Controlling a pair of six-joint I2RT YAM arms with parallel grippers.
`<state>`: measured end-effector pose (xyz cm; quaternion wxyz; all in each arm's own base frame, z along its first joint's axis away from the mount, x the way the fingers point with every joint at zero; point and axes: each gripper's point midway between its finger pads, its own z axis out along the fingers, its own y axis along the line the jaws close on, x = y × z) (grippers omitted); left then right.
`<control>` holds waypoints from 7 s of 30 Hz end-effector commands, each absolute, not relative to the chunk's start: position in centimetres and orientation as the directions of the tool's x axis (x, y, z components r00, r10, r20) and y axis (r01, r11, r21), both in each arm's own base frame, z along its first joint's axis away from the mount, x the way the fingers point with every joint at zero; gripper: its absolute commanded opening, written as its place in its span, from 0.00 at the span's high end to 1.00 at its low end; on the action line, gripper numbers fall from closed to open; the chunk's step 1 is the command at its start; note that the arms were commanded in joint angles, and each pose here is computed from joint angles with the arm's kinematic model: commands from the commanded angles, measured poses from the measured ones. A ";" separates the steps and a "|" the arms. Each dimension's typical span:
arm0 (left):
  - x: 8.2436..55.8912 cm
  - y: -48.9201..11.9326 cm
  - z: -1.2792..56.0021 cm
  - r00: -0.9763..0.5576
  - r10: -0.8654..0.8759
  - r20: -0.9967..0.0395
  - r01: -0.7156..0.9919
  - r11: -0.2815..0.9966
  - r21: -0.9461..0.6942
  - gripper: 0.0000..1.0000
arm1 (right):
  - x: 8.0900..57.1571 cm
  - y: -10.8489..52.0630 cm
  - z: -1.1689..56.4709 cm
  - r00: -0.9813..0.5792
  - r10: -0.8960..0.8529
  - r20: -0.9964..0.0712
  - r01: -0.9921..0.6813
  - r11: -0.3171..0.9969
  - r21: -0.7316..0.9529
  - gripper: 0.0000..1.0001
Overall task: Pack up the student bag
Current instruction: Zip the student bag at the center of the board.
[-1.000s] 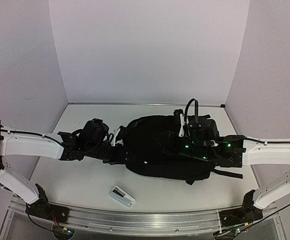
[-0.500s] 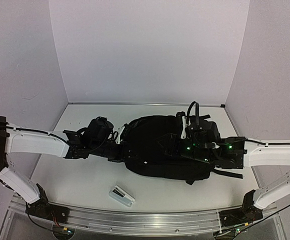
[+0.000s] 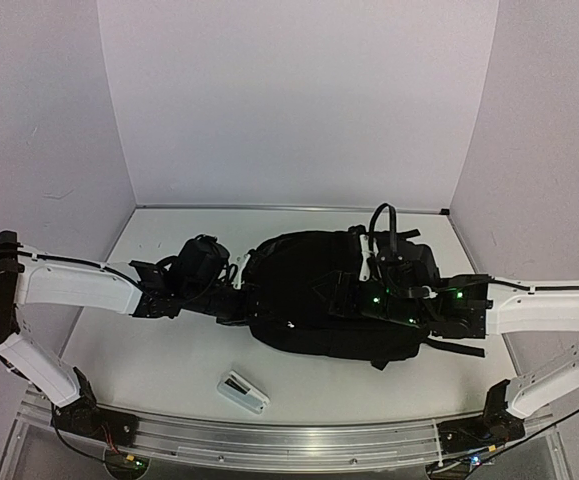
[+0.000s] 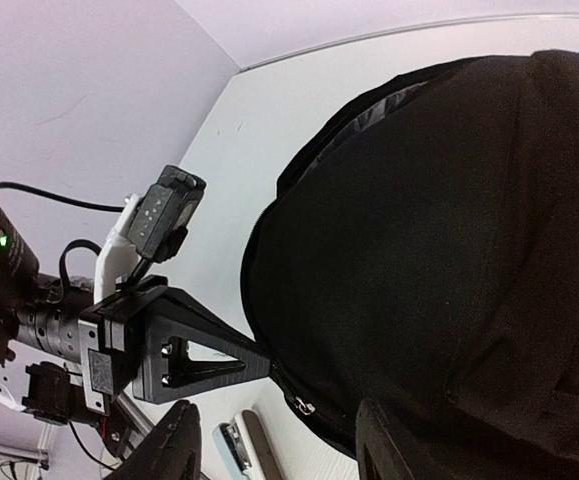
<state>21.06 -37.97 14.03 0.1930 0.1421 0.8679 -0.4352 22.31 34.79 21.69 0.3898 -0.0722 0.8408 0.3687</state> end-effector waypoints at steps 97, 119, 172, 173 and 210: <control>31.9 -28.8 19.1 -0.810 -0.163 -0.564 0.423 0.505 -0.753 1.00 | 23.2 43.7 19.9 -0.438 -0.312 -0.843 -0.563 0.826 -0.013 0.22; 32.3 -28.0 18.8 -0.811 -0.206 -0.548 0.372 0.541 -0.754 1.00 | 28.3 46.4 13.7 -0.415 -0.447 -0.792 -0.476 0.849 -0.230 0.85; 35.5 -31.0 18.8 -0.795 -0.153 -0.587 0.457 0.485 -0.746 1.00 | 6.8 38.1 12.4 -0.659 -0.538 -0.525 -0.750 0.418 0.513 1.00; 35.6 -31.1 18.8 -0.795 -0.153 -0.586 0.457 0.484 -0.746 1.00 | 6.5 38.0 12.3 -0.658 -0.545 -0.519 -0.750 0.409 0.521 1.00; 34.1 -32.1 19.4 -0.813 -0.101 -0.573 0.498 0.391 -0.774 1.00 | 18.3 48.2 16.7 -0.610 -0.238 -0.756 -0.584 0.780 0.226 0.30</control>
